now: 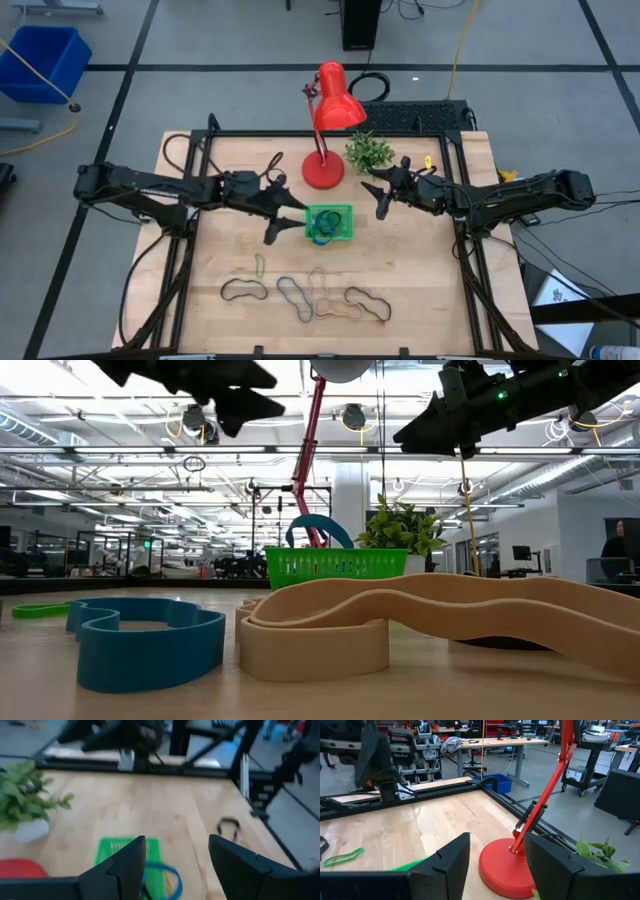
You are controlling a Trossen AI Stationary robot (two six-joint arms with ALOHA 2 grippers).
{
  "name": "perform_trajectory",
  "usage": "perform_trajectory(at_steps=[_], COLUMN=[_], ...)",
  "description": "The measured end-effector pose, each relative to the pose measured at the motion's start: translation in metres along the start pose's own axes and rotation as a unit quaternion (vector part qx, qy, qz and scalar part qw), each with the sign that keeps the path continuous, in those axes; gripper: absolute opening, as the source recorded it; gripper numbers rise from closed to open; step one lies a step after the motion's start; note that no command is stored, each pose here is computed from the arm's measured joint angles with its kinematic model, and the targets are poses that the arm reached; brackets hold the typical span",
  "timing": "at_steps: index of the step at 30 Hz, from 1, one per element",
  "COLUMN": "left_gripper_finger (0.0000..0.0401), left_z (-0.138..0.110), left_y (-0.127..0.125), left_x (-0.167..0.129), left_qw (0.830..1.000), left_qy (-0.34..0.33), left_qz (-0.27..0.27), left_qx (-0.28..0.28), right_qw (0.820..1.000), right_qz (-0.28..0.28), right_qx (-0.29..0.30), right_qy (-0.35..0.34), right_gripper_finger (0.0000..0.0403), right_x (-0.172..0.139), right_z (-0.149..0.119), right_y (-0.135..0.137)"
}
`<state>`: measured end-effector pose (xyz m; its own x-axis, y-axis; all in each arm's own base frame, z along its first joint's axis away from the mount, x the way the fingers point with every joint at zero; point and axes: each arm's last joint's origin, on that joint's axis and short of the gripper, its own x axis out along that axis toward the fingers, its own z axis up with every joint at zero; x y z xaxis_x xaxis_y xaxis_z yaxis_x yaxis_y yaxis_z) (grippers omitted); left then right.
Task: Pick and place rubber bands into bin
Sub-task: Put the yellow rubber band into the green bin
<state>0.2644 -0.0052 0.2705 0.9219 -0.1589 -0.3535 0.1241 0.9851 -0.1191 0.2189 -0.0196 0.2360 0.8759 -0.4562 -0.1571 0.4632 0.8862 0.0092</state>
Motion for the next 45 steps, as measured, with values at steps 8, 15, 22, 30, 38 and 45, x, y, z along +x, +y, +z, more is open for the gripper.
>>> perform_trajectory(at_steps=[8, 15, 22, 30, 38, 45], left_gripper_finger=[0.0225, 0.0225, 0.0225, 0.0225, 0.0225, 0.0222], left_z=[-0.034, -0.058, -0.086, -0.109, -0.126, -0.128], left_y=[-0.015, -0.02, -0.017, -0.017, -0.019, -0.019], left_x=[0.004, 0.025, 0.056, 0.081, 0.095, 0.1], left_qw=[0.987, 0.971, 0.958, 0.955, 0.951, 0.953], left_qy=[0.153, 0.224, 0.268, 0.283, 0.294, 0.287], left_qz=[0.056, 0.086, 0.098, 0.091, 0.098, 0.094], left_qx=[0.0, -0.011, -0.033, -0.017, -0.004, -0.005], right_qw=[1.0, 1.0, 1.0, 1.0, 1.0, 1.0], right_qz=[0.0, 0.0, -0.001, -0.001, -0.001, -0.002], right_qx=[-0.002, -0.011, -0.011, -0.011, -0.011, -0.011], right_qy=[0.0, 0.0, 0.0, 0.0, 0.0, 0.0], right_gripper_finger=[0.018, 0.018, 0.018, 0.018, 0.018, 0.018], right_x=[0.0, 0.0, 0.0, 0.0, 0.0, 0.0], right_z=[0.0, 0.0, 0.0, 0.0, 0.0, 0.0], right_y=[0.0, 0.0, 0.0, 0.0, 0.0, 0.0])
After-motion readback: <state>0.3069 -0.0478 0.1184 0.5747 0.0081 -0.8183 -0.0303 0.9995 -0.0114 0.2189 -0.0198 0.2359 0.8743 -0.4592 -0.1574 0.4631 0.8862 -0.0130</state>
